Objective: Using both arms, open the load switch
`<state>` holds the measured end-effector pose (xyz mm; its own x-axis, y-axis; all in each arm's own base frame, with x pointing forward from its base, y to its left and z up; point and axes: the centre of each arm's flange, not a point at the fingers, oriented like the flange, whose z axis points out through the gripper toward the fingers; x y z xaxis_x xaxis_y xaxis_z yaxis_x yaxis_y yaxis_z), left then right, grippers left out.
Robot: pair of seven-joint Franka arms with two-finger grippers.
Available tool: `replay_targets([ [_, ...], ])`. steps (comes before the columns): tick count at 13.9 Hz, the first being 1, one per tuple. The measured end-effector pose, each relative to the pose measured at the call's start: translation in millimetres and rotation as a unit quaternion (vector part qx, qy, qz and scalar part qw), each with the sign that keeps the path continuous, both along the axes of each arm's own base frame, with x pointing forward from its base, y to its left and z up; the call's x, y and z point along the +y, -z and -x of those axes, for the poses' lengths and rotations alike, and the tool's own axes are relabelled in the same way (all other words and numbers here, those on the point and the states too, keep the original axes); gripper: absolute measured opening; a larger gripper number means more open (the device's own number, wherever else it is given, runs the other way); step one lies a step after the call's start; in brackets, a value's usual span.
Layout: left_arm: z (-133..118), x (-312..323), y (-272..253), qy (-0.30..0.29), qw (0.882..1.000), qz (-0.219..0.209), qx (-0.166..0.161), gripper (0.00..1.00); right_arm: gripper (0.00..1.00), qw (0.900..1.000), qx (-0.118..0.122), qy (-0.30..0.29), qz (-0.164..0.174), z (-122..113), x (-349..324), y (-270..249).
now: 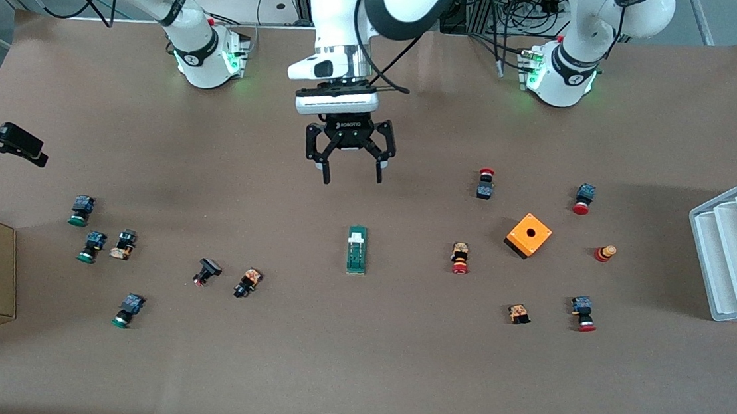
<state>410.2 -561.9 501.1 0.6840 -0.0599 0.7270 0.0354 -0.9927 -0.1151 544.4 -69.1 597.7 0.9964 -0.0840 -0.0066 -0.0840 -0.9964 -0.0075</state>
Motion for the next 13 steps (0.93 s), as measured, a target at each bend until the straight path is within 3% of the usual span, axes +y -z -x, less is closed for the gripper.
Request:
replay_targets([
  [7,-24,40,-50,0.033,0.998,-0.011,0.058,1.0,1.0,1.0,-0.007,-0.007,0.001,-3,7,-4],
  [13,-40,74,-97,0.049,0.994,0.029,0.09,1.0,1.0,1.0,-0.007,-0.025,0.002,-7,29,-1],
])
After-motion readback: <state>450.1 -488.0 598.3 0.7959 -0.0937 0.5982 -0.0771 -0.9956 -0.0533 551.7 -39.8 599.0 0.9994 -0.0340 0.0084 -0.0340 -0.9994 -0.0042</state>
